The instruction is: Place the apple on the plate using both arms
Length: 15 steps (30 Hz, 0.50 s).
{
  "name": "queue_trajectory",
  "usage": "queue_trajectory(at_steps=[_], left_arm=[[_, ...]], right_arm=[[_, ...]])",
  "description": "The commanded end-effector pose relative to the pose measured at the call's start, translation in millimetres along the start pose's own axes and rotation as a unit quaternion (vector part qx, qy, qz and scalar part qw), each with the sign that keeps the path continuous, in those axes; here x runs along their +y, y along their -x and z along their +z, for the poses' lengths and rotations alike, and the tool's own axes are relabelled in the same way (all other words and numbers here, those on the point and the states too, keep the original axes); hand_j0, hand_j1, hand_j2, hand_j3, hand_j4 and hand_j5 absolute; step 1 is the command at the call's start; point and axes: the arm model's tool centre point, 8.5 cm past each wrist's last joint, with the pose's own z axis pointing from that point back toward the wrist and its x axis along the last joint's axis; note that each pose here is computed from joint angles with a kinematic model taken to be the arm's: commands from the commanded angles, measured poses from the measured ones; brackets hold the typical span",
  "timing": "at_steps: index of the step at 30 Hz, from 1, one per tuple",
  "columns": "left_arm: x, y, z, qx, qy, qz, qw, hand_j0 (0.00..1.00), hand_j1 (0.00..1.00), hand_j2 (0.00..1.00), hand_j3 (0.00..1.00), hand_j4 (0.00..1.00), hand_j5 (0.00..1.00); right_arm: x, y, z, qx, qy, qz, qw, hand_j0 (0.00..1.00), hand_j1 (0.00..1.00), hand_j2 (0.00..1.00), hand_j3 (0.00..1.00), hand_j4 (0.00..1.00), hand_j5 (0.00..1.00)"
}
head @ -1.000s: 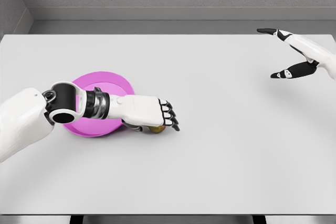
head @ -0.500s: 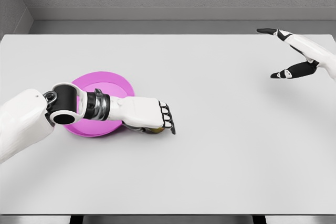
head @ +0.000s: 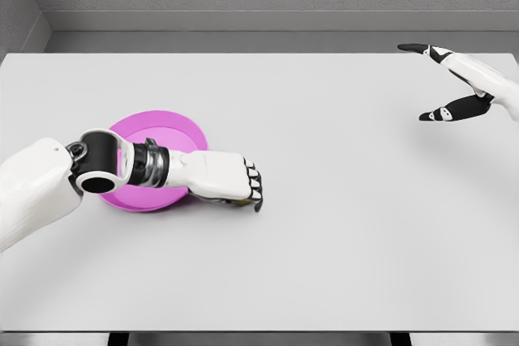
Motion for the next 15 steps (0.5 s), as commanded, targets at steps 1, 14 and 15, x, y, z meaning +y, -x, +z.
queue_trajectory(at_steps=[1,14,15], left_arm=[[-0.3,0.3,0.9,0.001,0.0,0.002,1.0,0.56,0.56,0.56,0.56,0.56,0.56],[23.7,40.3,93.8,0.065,-0.054,0.051,0.9951,0.51,0.51,0.51,0.51,0.51,0.51],[24.6,47.9,116.9,0.086,-0.062,0.06,0.9925,0.51,0.51,0.51,0.51,0.51,0.51]], right_arm=[[-1.2,-0.4,0.4,-0.001,0.003,-0.002,1.0,1.0,1.0,1.0,1.0,1.0,1.0],[-1.5,0.1,1.1,0.0,0.002,-0.002,1.0,1.0,1.0,1.0,1.0,1.0,1.0],[-1.5,0.1,1.1,0.0,0.002,-0.002,1.0,1.0,1.0,1.0,1.0,1.0,1.0]])
